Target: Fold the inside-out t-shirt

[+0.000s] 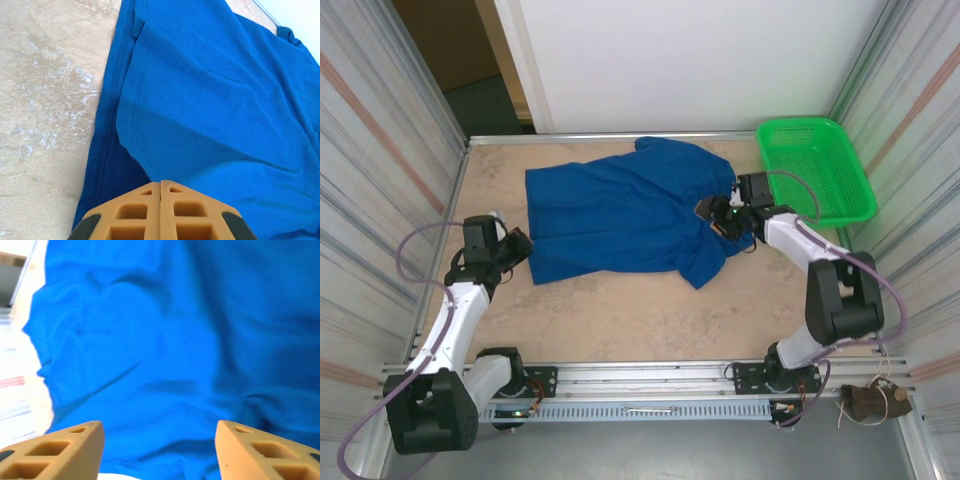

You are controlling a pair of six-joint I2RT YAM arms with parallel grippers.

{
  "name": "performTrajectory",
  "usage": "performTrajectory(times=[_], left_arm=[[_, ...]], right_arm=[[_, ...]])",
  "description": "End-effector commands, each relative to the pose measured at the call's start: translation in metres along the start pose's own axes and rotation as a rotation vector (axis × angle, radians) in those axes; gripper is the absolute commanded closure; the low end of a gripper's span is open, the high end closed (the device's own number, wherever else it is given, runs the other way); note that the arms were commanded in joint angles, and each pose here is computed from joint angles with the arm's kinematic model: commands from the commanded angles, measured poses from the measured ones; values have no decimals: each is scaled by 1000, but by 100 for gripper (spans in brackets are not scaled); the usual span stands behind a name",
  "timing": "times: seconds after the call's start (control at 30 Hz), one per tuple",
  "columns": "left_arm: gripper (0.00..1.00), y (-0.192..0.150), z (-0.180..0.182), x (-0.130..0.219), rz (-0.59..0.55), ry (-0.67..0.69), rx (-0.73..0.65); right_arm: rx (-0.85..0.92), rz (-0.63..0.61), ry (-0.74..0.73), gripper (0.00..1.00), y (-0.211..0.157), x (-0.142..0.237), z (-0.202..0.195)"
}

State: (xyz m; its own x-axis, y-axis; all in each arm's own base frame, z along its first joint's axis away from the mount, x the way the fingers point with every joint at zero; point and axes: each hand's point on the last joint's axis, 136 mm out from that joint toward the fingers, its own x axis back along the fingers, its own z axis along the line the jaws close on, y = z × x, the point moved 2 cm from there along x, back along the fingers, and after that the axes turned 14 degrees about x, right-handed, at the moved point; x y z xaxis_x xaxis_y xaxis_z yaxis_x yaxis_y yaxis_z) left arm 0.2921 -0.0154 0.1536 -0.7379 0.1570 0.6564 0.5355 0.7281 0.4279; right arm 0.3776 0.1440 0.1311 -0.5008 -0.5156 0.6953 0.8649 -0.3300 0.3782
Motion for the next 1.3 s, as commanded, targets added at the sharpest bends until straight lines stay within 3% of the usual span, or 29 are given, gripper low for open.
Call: performTrajectory(times=[0.0, 0.17, 0.37, 0.53, 0.63, 0.67, 0.73, 0.77, 0.8, 0.97, 1.0, 1.03, 1.07, 1.13, 1.27], left_arm=[[100, 1, -3, -2, 3, -24, -15], [100, 2, -5, -3, 5, -36, -6], [100, 2, -9, -1, 10, -52, -1], [100, 4, -13, 1, 3, -65, 0], [100, 5, -14, 1, 4, -67, 1], [100, 4, -14, 2, 5, -69, 0], [100, 4, -15, 2, 5, -73, 2], [100, 4, -15, 2, 6, -74, 3], [100, 4, -15, 2, 6, -74, 4], [100, 3, -15, 4, 6, -77, 5], [100, 3, -15, 4, 7, -79, 3], [100, 2, -15, 3, 9, -78, 2], [100, 2, -14, 3, 9, -77, 3], [100, 2, -14, 3, 10, -74, 4], [100, 1, -14, 4, 12, -79, 5]], right_arm=[[70, 41, 117, 37, 1, 0, 32], [109, 39, -17, 37, -16, 21, 12], [70, 59, -320, 34, -66, 42, -57], [24, 106, -329, 32, -91, 29, -76], [19, 125, -314, 36, -94, 16, -74], [21, 129, -306, 48, -93, 13, -72], [41, 124, -285, 84, -89, 9, -62], [55, 119, -281, 98, -87, 9, -55], [73, 114, -278, 100, -84, 9, -47], [194, 82, -233, 100, -68, -4, 15], [215, 88, -202, 92, -66, -11, 29], [245, 101, -165, 65, -65, -22, 44], [282, 122, -100, 47, -63, -33, 65], [350, 153, -14, 39, -64, -46, 97], [383, 143, 8, 38, -55, -39, 114]])
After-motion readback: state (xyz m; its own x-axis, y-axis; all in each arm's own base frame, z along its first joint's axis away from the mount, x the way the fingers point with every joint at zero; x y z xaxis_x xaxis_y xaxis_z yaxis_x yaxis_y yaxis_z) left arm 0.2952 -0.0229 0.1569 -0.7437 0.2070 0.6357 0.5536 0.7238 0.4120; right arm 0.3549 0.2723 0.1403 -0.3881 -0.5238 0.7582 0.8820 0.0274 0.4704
